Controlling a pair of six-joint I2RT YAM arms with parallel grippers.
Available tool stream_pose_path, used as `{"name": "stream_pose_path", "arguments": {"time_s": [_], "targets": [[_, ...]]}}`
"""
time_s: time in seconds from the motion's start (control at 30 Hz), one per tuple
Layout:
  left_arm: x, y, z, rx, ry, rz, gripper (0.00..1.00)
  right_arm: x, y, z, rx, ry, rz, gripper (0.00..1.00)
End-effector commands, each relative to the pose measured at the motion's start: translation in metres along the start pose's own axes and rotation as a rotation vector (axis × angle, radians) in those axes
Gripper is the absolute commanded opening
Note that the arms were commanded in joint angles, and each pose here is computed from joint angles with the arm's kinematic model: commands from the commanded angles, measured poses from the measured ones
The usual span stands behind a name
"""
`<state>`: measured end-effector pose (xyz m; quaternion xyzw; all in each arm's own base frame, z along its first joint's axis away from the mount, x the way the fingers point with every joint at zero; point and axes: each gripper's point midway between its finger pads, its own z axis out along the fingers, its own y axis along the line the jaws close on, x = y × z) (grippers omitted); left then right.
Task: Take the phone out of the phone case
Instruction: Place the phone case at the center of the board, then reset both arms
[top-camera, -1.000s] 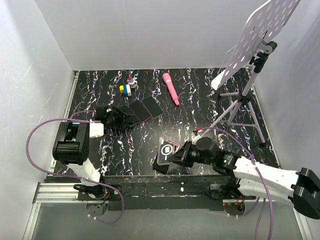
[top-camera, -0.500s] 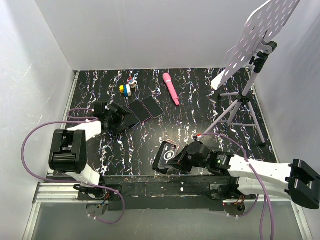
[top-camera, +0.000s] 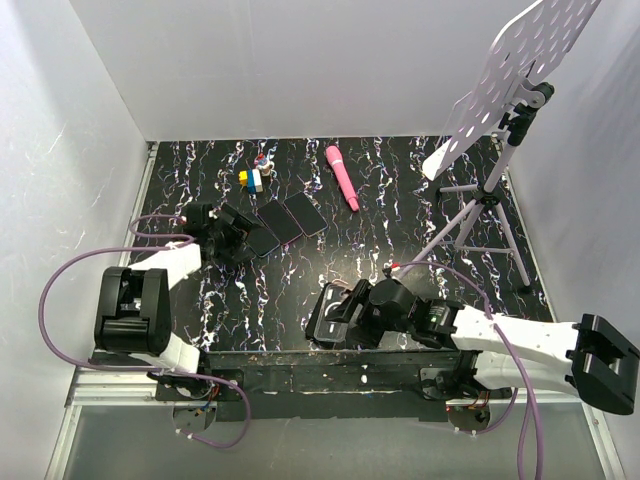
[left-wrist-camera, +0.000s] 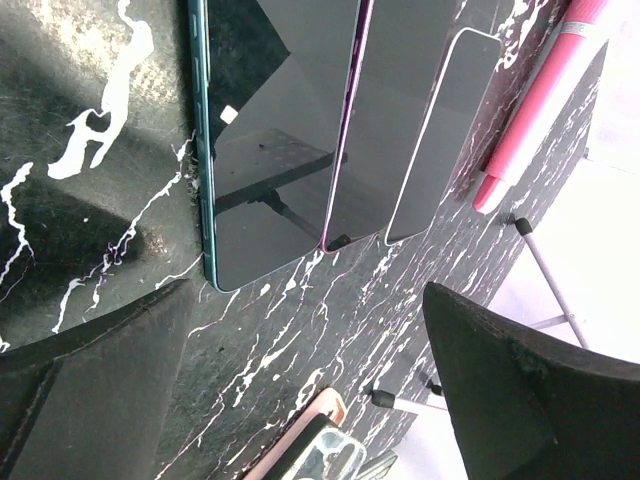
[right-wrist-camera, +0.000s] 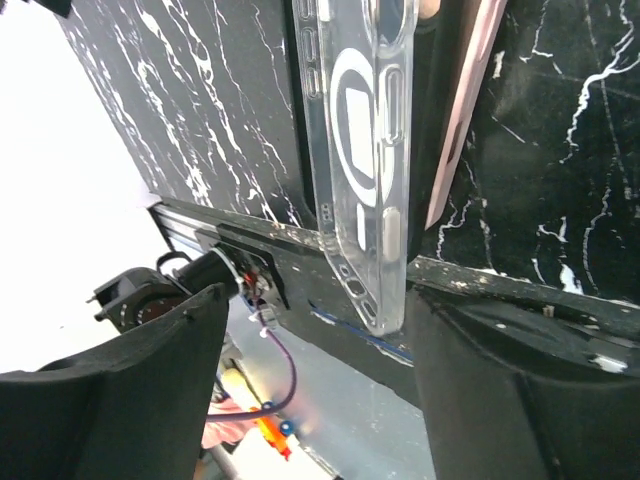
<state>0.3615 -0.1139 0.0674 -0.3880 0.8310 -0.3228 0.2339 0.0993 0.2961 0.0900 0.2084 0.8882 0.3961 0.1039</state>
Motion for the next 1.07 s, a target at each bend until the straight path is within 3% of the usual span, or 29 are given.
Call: {"name": "stream_pose_path", "arguments": {"time_s": [0.0, 0.27, 0.5, 0.7, 0.87, 1.03], "targets": [[-0.014, -0.028, -0.018, 0.063, -0.090, 0.084, 0.98, -0.006, 0.006, -0.010, 0.012, -0.036, -0.050, 0.81], [-0.013, -0.053, -0.036, 0.072, -0.184, 0.269, 0.98, -0.033, -0.011, -0.046, 0.141, -0.161, -0.245, 0.86], [0.033, -0.107, -0.076, 0.150, -0.284, 0.649, 0.98, -0.069, -0.022, -0.093, 0.240, -0.314, -0.422, 0.88], [0.039, -0.133, -0.146, 0.312, -0.387, 0.742, 0.98, -0.105, -0.001, -0.148, 0.119, -0.523, -0.533, 0.88], [0.033, -0.160, -0.207, 0.460, -0.511, 0.757, 0.98, -0.119, 0.033, -0.189, -0.128, -0.677, -0.605, 0.89], [0.034, -0.168, -0.225, 0.530, -0.545, 0.737, 0.98, -0.127, 0.045, -0.212, -0.322, -0.797, -0.591, 0.89]]}}
